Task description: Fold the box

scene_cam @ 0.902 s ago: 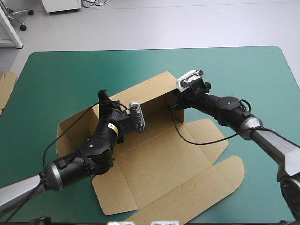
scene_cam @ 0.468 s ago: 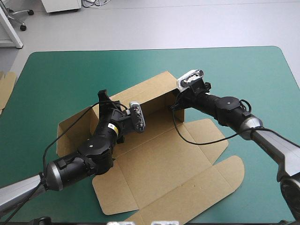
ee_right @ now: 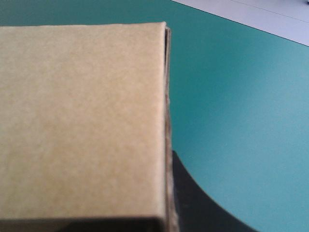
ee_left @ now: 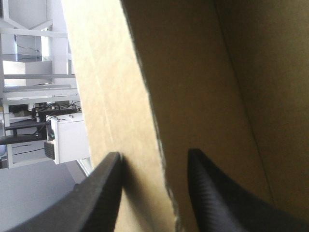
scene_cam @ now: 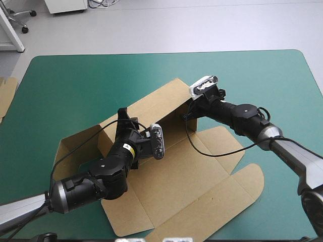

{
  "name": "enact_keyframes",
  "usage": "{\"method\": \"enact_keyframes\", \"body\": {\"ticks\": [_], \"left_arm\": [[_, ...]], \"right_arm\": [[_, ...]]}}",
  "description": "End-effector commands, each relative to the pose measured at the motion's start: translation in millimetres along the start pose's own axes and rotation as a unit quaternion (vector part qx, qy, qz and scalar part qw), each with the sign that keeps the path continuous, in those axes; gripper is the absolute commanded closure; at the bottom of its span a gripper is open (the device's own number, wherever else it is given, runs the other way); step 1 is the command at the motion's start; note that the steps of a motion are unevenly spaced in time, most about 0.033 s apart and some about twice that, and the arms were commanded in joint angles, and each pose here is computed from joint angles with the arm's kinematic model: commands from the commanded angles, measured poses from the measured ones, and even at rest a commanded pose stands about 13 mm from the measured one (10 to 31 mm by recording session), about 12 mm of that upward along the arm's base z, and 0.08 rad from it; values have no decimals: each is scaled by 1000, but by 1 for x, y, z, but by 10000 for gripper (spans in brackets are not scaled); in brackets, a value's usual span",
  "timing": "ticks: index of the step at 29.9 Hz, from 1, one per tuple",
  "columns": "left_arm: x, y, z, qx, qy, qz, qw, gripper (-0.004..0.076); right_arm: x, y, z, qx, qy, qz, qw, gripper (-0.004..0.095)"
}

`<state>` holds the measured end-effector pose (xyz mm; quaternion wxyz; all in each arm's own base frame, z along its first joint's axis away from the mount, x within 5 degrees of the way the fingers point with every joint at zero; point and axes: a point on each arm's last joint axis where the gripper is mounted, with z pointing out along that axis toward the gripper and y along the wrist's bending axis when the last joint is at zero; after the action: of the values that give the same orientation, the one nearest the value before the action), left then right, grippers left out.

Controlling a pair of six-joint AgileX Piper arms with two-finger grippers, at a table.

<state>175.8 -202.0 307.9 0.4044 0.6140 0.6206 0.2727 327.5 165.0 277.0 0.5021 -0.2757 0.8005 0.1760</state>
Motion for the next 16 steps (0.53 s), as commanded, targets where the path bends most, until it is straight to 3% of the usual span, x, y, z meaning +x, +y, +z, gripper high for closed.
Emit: {"method": "enact_keyframes", "body": {"ticks": [1,11,16], "left_arm": [[-8,6,-10,-1,-46,-19,999,339],[-21,-3,-21,1,-75,-7,997,339],[-16,6,-22,-45,-49,-13,998,339]], "right_arm": [[-20,10,-13,-31,-35,-1,999,932],[-17,9,-9,-30,-29,2,999,934],[-16,8,-8,-27,-28,2,999,934]]}}
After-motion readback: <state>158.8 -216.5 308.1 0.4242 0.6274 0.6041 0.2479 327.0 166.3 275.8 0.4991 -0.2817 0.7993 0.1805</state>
